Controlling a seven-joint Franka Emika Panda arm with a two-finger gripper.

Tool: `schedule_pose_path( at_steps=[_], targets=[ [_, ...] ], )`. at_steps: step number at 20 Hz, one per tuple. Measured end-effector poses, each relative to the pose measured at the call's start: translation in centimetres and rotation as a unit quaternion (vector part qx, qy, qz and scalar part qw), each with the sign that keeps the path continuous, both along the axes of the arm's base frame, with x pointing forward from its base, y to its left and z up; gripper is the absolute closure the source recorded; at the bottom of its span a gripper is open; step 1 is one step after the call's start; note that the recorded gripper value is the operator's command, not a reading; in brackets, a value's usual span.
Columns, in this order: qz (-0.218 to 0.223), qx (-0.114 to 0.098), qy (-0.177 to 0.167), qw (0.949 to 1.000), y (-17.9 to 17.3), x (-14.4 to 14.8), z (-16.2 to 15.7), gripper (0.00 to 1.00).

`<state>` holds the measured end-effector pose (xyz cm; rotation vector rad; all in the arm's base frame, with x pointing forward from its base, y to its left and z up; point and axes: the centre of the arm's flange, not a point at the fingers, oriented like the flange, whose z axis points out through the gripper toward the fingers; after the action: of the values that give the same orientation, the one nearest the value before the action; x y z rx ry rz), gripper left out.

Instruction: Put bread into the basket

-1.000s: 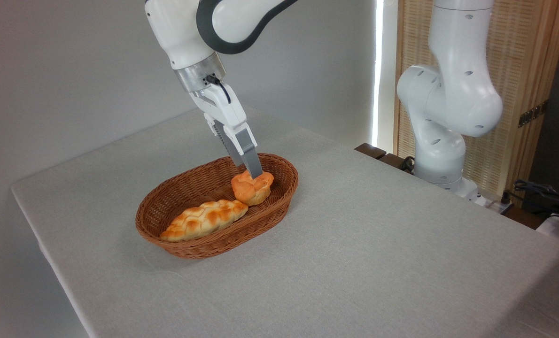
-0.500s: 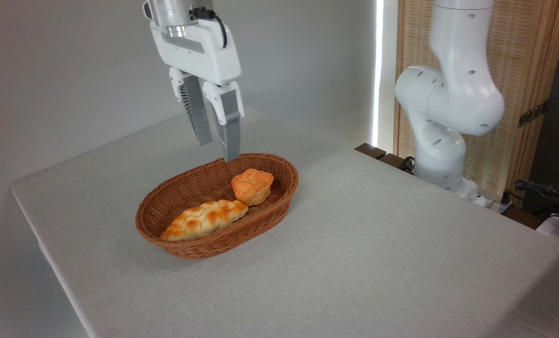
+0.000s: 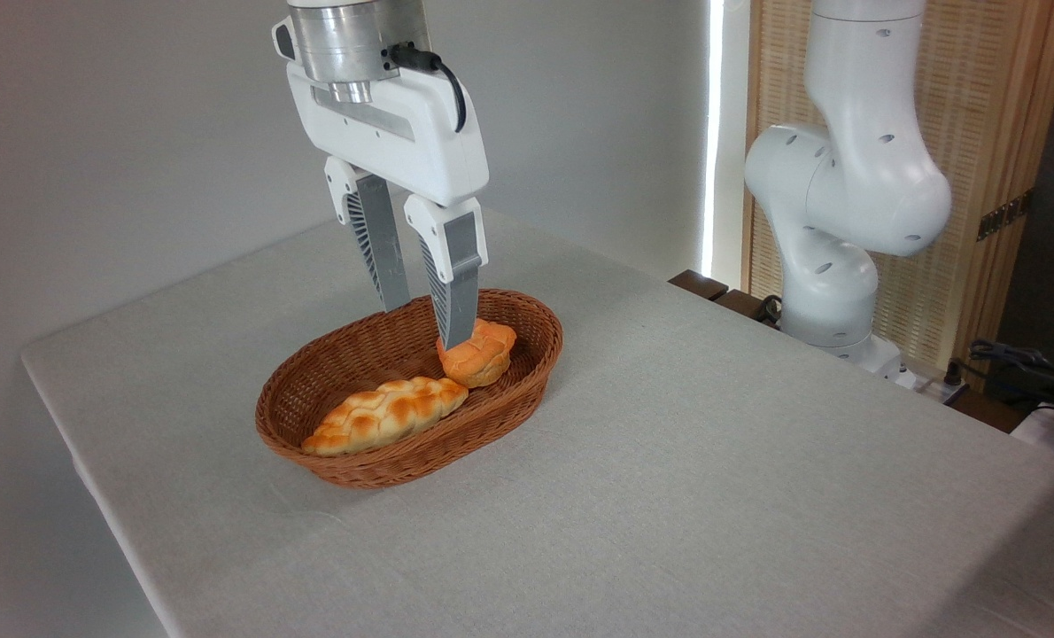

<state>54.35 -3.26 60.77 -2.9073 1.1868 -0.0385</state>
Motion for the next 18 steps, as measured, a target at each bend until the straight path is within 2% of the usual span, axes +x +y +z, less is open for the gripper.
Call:
schedule_pose_path(
  at_steps=[18],
  targets=[
    [0.001, 0.0, 0.008, 1.0, -0.15, 0.07, -0.42, 0.0]
  ],
)
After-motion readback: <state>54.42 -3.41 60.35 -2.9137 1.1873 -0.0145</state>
